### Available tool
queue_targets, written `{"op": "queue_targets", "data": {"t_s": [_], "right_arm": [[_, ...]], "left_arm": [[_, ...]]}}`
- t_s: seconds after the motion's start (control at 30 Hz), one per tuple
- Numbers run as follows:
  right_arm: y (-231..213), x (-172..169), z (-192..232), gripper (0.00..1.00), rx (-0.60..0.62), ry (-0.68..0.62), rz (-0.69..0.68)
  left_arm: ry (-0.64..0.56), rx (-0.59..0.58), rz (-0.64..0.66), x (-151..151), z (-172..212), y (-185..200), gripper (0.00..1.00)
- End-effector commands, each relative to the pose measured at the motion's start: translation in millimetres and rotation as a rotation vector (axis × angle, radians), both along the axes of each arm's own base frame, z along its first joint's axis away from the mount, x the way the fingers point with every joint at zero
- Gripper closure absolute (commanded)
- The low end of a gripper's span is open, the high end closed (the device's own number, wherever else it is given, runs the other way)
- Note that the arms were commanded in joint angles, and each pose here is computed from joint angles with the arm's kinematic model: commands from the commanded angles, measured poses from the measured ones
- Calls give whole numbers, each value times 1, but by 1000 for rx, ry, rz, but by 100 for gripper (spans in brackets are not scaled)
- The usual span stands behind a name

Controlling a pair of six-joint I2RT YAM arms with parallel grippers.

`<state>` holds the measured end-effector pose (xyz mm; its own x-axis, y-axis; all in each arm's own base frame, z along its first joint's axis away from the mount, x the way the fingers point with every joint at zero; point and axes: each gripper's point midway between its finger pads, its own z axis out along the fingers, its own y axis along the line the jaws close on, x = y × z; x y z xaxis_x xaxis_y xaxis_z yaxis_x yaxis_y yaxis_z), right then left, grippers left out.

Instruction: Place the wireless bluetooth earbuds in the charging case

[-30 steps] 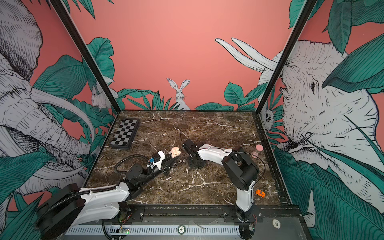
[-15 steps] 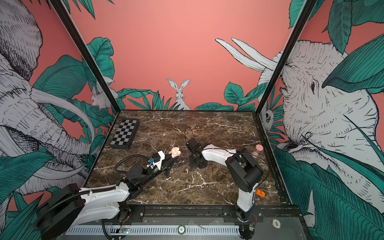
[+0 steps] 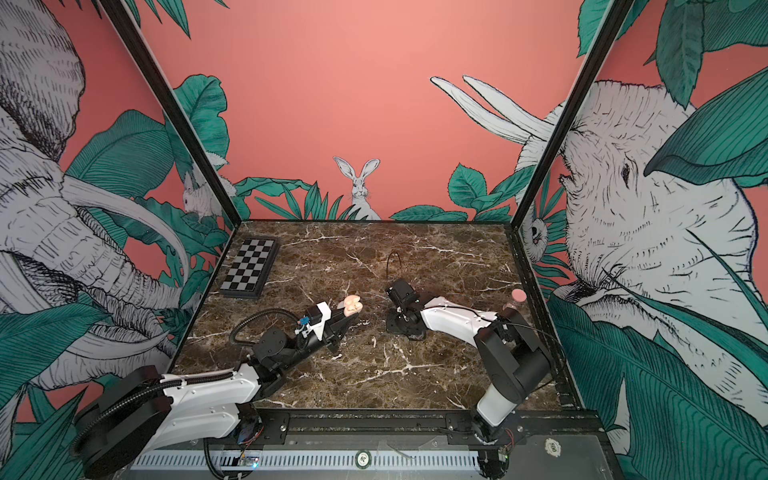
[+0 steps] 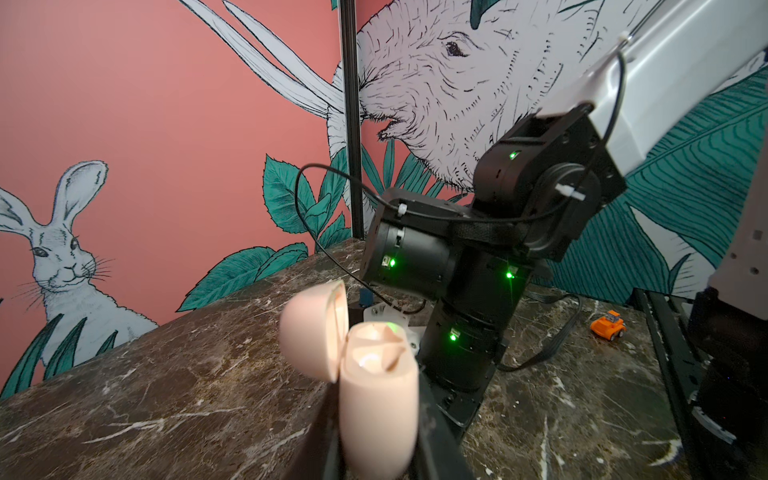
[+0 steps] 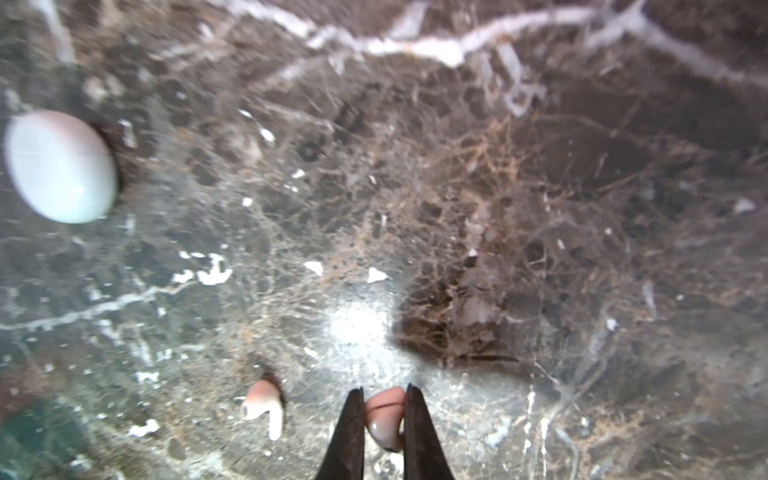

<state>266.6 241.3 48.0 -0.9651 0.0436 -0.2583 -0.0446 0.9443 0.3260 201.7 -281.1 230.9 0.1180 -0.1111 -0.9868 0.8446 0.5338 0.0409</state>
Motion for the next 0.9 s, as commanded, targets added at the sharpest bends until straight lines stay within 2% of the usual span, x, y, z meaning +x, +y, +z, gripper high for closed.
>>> {"op": "queue_targets", "data": {"t_s": [0.0,0.87], "right_arm": [[6,7,21,91,74,-62,-14],[6,1,87,92,220,-179,-17]], "left_arm": [[-28,-35,-24,-4,14,-3,100],[10,-27,-41,-2,4,-9,100]]}}
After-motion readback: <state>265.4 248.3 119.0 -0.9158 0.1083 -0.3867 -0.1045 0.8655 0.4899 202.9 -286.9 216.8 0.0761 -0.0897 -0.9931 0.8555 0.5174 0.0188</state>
